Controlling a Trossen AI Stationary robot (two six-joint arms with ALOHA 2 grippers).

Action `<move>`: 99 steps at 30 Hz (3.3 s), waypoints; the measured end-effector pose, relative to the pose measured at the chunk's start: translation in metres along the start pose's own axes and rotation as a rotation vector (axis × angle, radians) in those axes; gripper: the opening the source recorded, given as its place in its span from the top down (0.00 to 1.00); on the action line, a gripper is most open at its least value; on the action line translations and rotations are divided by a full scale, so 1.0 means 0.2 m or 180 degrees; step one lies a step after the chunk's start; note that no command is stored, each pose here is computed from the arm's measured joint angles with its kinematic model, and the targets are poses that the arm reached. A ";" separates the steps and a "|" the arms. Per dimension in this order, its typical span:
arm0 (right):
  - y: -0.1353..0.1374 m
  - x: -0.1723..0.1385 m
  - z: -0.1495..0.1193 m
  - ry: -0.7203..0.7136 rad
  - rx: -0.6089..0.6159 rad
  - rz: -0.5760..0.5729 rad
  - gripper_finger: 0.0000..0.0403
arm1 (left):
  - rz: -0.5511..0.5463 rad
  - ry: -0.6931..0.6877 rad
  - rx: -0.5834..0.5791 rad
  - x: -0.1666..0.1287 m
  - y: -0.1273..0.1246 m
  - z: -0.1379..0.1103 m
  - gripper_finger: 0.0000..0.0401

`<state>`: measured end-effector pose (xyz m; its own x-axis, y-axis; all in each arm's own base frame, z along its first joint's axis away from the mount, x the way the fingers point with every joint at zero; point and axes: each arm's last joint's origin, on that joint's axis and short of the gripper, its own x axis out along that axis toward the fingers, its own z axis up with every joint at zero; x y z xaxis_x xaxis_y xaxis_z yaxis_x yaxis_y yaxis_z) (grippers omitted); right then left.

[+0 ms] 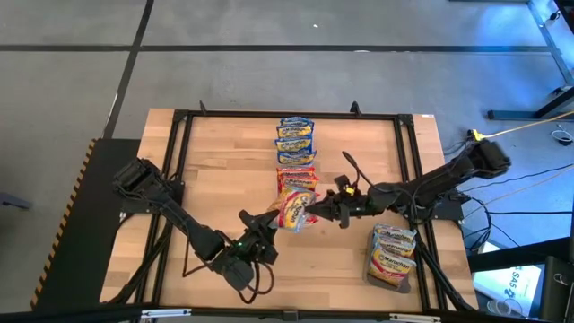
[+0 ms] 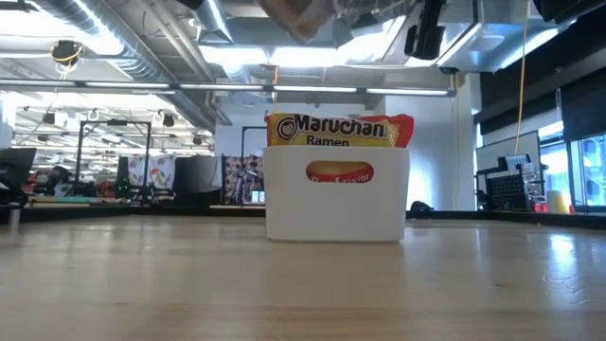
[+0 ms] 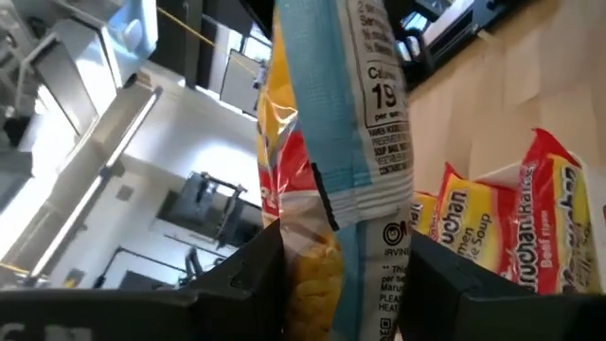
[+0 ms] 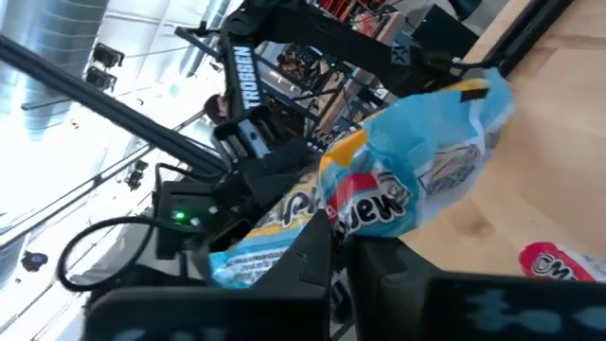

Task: Sort Maruchan noodles
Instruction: Put the light blue noodle pack into the black bin

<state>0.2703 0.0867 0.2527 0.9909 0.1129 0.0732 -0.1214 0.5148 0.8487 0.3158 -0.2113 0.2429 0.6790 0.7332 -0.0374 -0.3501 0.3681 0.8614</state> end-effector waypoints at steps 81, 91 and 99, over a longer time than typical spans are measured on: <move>0.10 0.05 0.11 0.0413 -0.0008 0.0504 0.80 | -0.0318 -0.0460 -0.0969 -0.34 0.01 0.05 0.45; 0.22 -0.05 -0.14 0.1532 -0.1274 0.1253 0.81 | -0.1747 -0.0947 -0.2256 -0.47 -0.03 0.08 0.45; 0.16 -0.15 -0.33 0.2282 -0.1650 0.0553 0.81 | -0.2833 -0.1110 -0.2553 -0.49 -0.06 0.10 0.45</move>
<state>0.2331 0.1567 0.2431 0.7031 0.6385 -0.3132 -0.4490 0.7400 0.5007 0.2674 -0.2985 0.2465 0.9738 -0.0947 -0.2065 0.1071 0.9930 0.0496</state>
